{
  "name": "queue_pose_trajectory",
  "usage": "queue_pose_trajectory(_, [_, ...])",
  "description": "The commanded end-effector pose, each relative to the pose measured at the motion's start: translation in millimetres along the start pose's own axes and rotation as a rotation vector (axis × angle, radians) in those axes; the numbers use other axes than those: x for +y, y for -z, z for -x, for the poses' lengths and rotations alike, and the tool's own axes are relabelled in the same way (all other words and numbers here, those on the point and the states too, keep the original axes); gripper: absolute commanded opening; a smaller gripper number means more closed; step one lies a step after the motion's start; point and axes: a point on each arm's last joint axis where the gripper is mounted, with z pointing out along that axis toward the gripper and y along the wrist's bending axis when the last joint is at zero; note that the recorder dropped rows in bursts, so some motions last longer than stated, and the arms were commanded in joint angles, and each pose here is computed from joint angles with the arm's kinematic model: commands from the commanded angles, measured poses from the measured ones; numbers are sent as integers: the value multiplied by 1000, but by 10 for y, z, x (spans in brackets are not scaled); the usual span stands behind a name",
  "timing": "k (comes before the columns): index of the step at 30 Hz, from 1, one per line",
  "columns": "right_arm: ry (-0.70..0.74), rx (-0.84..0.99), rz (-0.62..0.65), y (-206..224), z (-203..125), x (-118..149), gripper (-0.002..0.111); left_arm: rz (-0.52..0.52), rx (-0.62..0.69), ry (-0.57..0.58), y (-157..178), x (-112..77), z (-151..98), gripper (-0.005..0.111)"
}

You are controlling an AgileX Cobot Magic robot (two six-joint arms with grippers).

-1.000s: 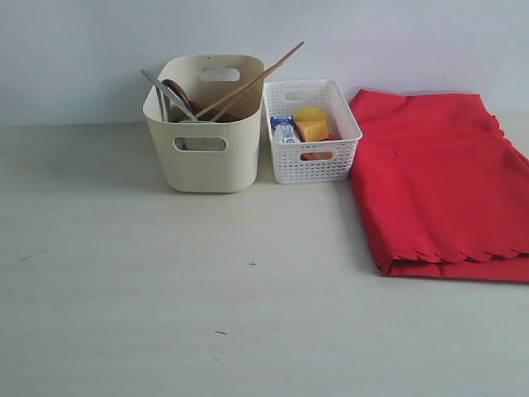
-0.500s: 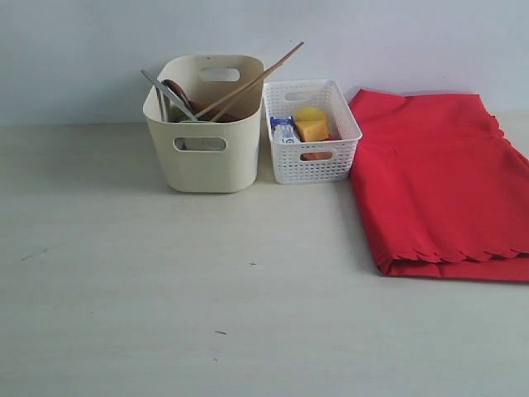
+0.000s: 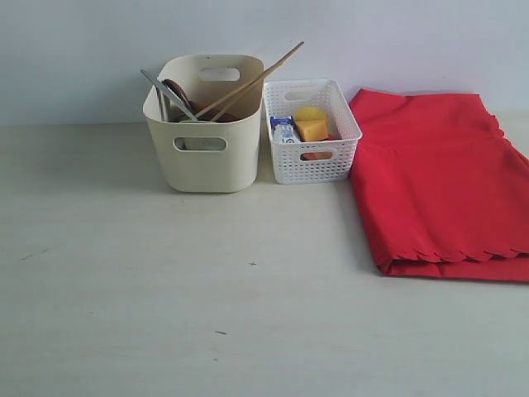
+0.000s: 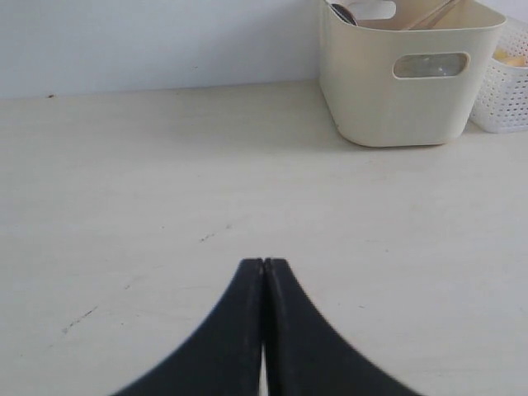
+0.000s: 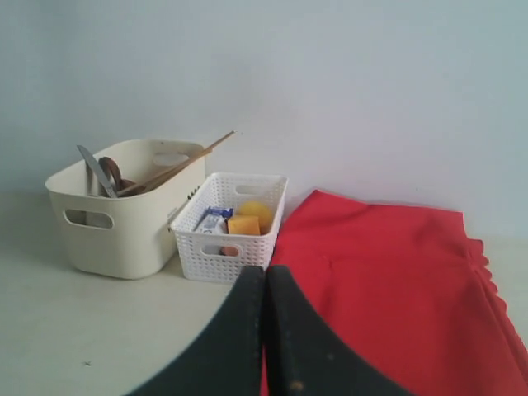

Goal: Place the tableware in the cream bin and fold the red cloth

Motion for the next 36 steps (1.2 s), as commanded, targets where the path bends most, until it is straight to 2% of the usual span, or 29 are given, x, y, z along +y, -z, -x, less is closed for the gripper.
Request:
queue_pose_trajectory(1, [27,17,-64,-90,-316,-79,0,1,-15,11,2,0,5,0])
queue_pose_trajectory(4, [10,38,-149,-101,-598,-166,0,1,-15,11,2,0,5,0])
queue_pose_trajectory(10, [14,85,-166,-180,-948,-200,0,1,-15,11,2,0,5,0])
queue_pose_trajectory(36, [12,82,-164,-181,-946,-199,0,1,-15,9,2,0,5,0])
